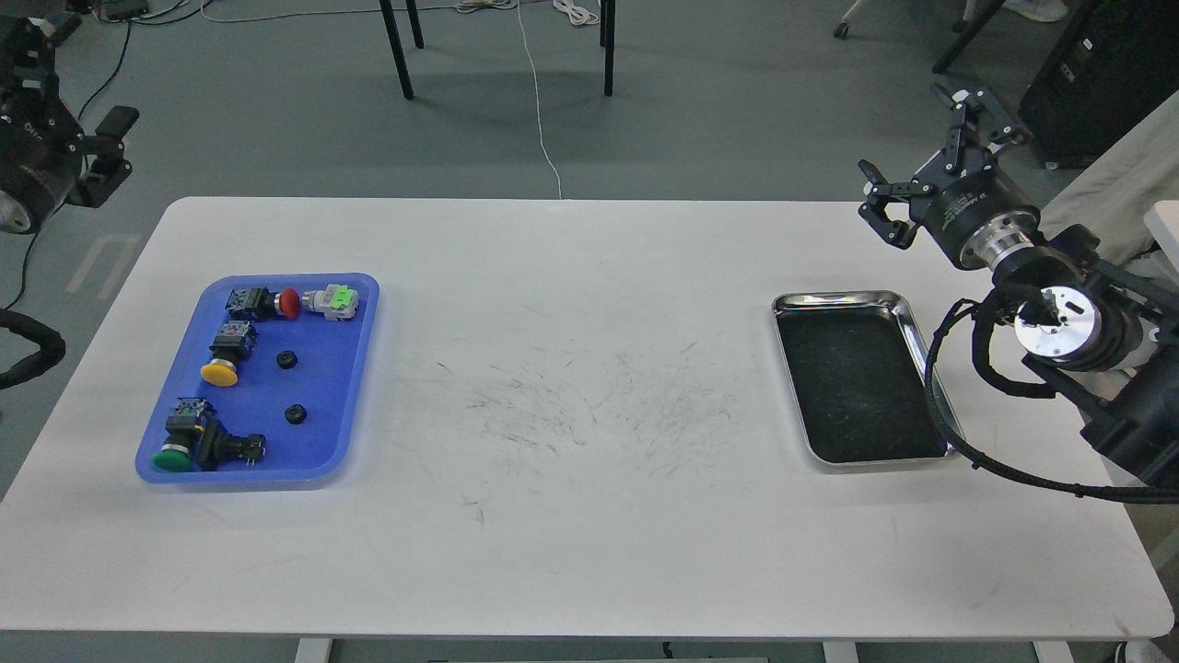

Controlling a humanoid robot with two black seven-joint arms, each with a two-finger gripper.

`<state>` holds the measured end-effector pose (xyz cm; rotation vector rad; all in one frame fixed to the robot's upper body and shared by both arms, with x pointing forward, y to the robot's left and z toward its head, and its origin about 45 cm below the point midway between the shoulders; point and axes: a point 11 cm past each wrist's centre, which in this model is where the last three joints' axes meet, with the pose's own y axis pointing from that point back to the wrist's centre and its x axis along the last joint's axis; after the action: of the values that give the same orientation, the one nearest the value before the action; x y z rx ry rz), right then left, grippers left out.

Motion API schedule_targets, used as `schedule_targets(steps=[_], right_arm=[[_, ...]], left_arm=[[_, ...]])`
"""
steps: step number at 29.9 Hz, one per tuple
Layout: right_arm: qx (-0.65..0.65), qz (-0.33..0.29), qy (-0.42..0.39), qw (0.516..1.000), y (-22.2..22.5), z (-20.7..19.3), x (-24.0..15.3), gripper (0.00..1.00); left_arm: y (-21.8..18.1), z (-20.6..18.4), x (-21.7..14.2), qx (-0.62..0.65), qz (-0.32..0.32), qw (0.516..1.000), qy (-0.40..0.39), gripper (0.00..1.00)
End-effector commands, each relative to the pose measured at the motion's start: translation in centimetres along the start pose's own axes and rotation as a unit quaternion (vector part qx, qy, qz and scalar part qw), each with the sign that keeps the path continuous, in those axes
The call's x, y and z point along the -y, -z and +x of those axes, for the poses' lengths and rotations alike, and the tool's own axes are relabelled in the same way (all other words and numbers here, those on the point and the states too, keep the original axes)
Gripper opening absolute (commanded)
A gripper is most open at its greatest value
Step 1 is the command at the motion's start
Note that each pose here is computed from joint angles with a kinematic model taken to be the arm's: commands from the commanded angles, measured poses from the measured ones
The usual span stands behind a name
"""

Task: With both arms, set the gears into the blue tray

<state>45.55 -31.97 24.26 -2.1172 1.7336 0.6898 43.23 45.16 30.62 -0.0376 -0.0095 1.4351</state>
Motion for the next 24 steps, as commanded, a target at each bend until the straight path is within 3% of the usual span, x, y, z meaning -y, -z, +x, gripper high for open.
schedule_targets(steps=[1,10,18,24], right_arm=[[0.005,-0.015,-0.002,1.0,-1.0,-0.1,0.2,0.99],[0.012,-0.017,-0.001,1.0,-1.4,-0.5,0.5,0.99],[0.017,-0.017,0.005,1.0,-2.0,-1.2,0.8,0.99],[0.029,-0.013,0.008,0.999,-2.3,-1.8,1.1,0.99]], left_arm=[[1.1,-1.1,0.7,-0.02,0.002,1.0,0.009,0.96],[2.2,-3.0,1.5,-0.093,0.012,0.995,0.043,0.97],[4.6,-3.2,1.4,-0.114,0.068,0.991,0.033,0.97],[5.0,-3.2,1.4,-0.148,0.061,0.987,0.016,0.97]])
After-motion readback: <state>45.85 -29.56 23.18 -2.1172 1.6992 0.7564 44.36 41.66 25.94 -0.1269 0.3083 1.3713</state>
